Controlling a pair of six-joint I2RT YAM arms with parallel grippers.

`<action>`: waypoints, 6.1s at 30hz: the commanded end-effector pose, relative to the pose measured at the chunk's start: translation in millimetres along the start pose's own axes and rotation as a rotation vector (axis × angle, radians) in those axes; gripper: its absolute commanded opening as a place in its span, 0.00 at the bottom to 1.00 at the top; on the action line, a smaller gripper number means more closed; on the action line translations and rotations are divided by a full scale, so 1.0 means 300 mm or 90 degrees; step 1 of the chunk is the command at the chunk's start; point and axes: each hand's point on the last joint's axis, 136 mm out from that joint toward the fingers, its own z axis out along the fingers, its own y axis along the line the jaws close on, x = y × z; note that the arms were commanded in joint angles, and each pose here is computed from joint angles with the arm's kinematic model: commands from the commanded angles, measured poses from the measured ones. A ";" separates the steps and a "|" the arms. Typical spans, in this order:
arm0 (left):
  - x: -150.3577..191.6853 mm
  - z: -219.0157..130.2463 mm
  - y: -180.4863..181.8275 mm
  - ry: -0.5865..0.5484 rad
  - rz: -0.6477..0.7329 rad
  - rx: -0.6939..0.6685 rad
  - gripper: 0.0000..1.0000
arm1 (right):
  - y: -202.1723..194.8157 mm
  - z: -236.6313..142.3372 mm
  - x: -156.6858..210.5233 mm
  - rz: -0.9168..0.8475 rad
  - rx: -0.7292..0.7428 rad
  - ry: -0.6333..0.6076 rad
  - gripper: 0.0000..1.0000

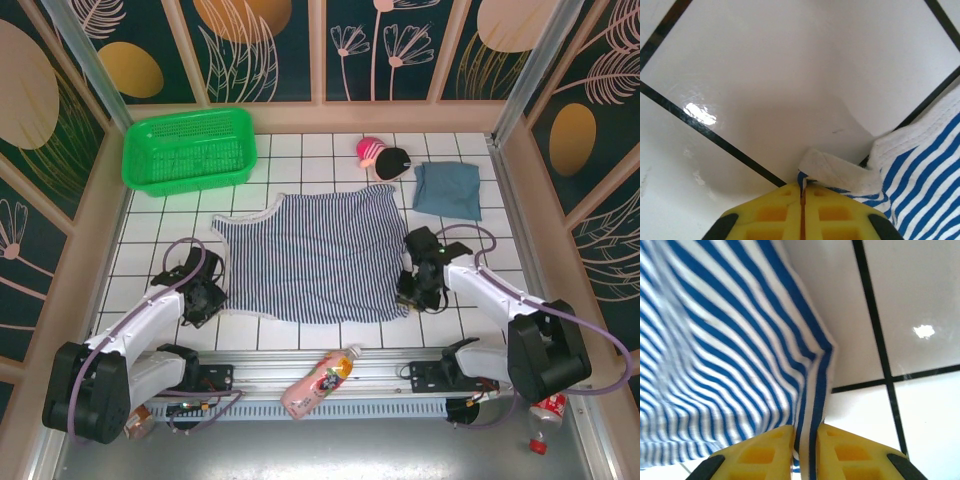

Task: Fold and stack the tank tops

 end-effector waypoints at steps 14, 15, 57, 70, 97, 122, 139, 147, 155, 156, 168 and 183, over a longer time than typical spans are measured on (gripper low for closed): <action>0.038 -0.135 -0.072 0.037 0.000 0.048 0.46 | 0.041 -0.038 -0.052 -0.015 -0.021 -0.022 0.15; 0.056 -0.149 -0.096 0.042 0.009 0.057 0.47 | 0.045 -0.035 -0.058 -0.015 -0.024 -0.022 0.14; 0.409 -0.086 -0.377 0.117 0.095 0.117 0.03 | -0.013 -0.013 -0.023 0.007 -0.029 0.011 0.14; 0.317 -0.130 -0.477 0.127 0.177 0.123 0.05 | 0.035 -0.041 -0.084 -0.020 -0.042 -0.014 0.15; 0.206 -0.087 -0.588 0.139 0.248 0.114 0.09 | 0.012 -0.009 -0.028 0.027 -0.074 0.031 0.33; 0.301 -0.107 -0.325 0.203 0.212 0.095 0.42 | -0.061 0.100 0.149 0.000 0.039 0.149 0.23; 0.104 -0.083 0.057 -0.005 0.072 -0.109 0.50 | -0.061 0.040 0.056 0.014 0.034 0.073 0.12; 0.055 -0.034 0.013 -0.050 0.065 -0.094 0.49 | -0.058 0.039 0.055 0.014 0.025 0.074 0.12; 0.070 0.015 -0.025 -0.023 0.088 -0.087 0.27 | -0.059 0.035 0.052 0.018 0.027 0.072 0.11; 0.077 0.017 -0.019 -0.016 0.088 -0.091 0.22 | -0.060 0.031 0.052 0.019 0.028 0.071 0.11; 0.067 -0.134 0.050 -0.010 0.056 -0.104 0.00 | -0.084 -0.007 0.074 0.035 0.035 0.081 0.09; 0.081 -0.148 -0.007 0.070 0.060 -0.041 0.00 | -0.016 -0.039 -0.072 0.013 -0.001 0.044 0.09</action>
